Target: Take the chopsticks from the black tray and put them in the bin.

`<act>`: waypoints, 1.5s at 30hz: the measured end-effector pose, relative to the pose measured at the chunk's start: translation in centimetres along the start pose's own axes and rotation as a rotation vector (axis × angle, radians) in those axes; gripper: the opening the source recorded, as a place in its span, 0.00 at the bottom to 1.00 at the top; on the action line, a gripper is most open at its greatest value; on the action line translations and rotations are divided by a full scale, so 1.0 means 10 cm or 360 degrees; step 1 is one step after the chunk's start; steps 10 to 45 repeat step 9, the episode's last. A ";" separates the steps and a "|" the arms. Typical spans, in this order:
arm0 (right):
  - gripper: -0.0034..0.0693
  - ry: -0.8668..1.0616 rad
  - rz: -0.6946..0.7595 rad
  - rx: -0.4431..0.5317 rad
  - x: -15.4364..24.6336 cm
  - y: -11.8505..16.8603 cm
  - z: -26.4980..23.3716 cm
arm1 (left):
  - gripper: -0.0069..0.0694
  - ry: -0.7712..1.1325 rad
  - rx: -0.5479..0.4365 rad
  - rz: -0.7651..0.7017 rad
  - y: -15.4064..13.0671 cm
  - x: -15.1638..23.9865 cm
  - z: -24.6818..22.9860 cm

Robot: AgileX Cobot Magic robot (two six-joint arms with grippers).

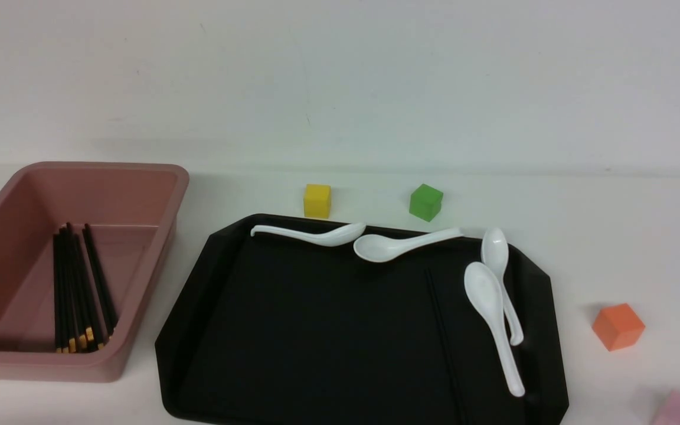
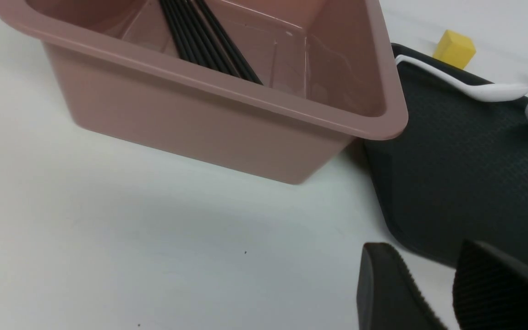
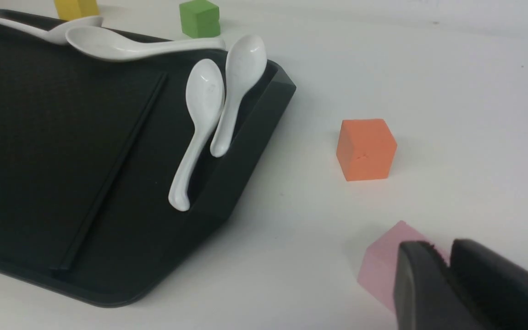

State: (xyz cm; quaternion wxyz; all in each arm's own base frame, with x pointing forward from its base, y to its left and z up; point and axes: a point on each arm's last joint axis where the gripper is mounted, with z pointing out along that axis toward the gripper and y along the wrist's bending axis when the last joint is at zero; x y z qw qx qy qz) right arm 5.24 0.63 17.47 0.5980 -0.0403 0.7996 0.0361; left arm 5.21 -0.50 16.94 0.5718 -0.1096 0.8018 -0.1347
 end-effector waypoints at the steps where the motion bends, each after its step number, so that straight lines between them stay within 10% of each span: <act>1: 0.21 0.0000 0.0000 0.0000 0.00 0.00 0.00 | 0.40 0.0000 0.0000 0.0000 0.00 0.00 0.00; 45: 0.23 0.0000 0.0000 0.0000 0.00 0.00 0.00 | 0.40 0.0000 0.0000 0.0000 0.00 0.00 0.00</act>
